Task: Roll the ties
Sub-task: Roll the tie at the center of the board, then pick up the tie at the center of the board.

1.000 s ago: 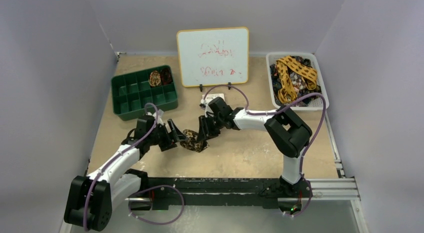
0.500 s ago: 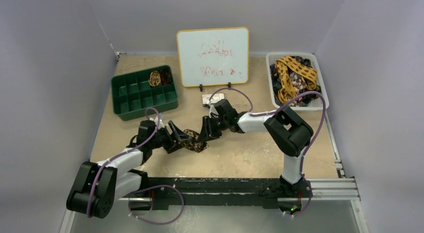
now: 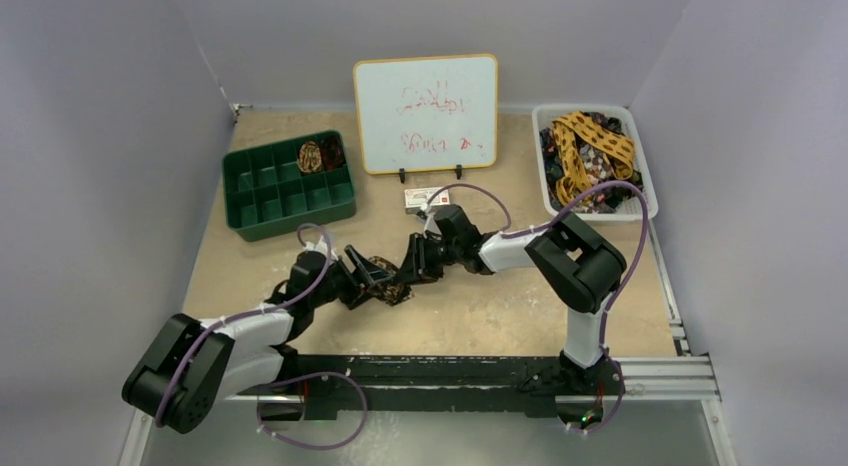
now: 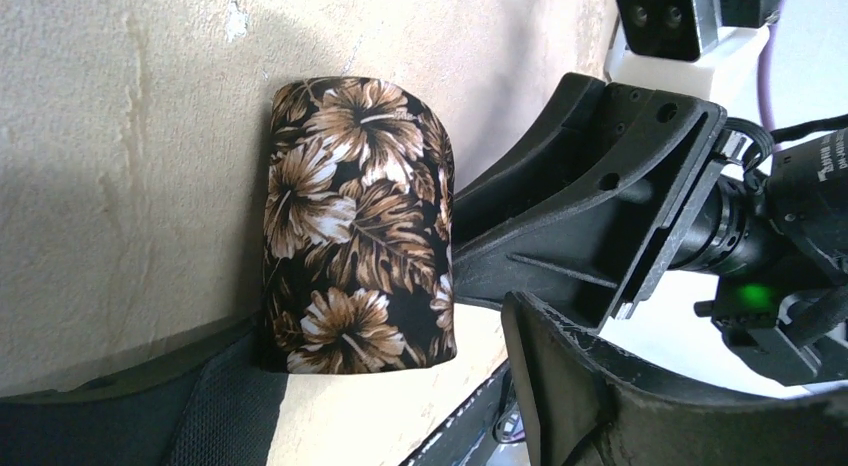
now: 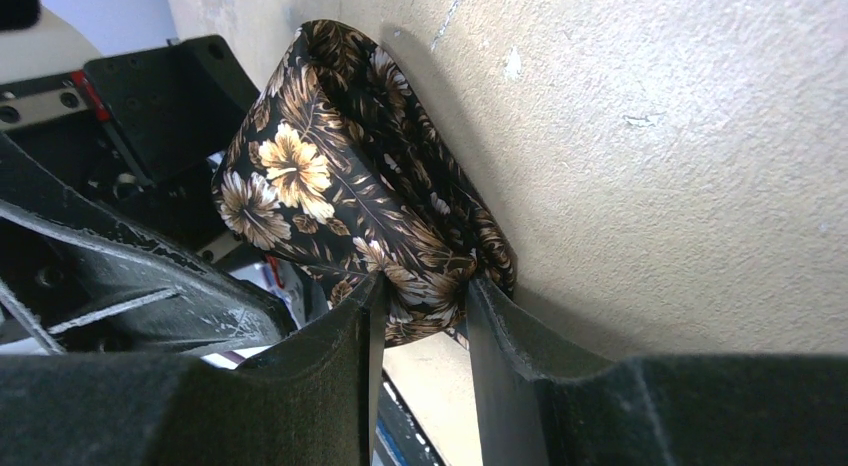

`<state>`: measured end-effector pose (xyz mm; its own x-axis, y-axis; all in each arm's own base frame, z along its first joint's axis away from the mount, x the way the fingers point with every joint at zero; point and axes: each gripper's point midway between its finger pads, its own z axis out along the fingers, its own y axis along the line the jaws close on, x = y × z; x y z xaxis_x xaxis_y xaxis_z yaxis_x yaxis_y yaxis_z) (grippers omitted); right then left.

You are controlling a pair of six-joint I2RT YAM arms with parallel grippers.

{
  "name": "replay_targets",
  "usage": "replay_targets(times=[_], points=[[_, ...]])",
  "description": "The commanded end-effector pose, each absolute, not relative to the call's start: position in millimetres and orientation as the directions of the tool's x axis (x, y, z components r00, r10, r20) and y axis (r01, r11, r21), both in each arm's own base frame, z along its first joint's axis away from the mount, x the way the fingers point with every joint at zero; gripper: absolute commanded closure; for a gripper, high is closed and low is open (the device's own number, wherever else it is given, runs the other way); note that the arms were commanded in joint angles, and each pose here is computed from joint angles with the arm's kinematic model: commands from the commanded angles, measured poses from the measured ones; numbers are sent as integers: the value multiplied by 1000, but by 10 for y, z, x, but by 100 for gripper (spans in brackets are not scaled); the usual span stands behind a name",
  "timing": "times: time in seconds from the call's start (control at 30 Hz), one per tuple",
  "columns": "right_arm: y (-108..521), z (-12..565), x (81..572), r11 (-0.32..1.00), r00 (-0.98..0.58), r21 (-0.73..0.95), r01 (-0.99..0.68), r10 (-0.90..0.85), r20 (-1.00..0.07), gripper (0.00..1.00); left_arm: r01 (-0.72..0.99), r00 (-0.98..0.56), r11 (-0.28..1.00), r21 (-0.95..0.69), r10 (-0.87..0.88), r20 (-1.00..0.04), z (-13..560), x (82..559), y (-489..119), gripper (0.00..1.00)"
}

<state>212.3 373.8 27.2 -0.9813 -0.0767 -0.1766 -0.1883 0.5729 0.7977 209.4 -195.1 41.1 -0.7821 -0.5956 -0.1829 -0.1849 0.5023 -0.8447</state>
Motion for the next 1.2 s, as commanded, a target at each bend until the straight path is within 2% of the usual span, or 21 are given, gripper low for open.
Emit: replay_targets(times=[0.0, 0.5, 0.8, 0.87, 1.0, 1.17], points=[[3557, -115, 1967, 654, -998, 754, -54, -11, -62, 62, -291, -750, 553, -781, -638, -174, 62, 1960, -1814, 28], [3578, -171, 1889, 611, -1000, 791, 10, 23, -5, 62, -339, -715, 585, -737, -669, -203, -69, 2084, -1794, 40], [3586, -113, 1846, 598, -1000, 802, 12, 6, 11, 59, -329, -727, 590, -737, -656, -200, -125, 2078, -1825, 64], [3597, -63, 1847, 588, -1000, 809, 5, 2, 5, 56, -315, -731, 591, -742, -650, -207, -84, 2100, -1844, 68], [3573, 61, 1851, 586, -1000, 810, -23, -3, -26, 41, -303, -731, 605, -736, -643, -228, -6, 2118, -1830, 74], [3419, 237, 1891, 632, -995, 772, -69, 15, -102, 31, -274, -737, 656, -704, -613, -285, 204, 2172, -1793, 74]])
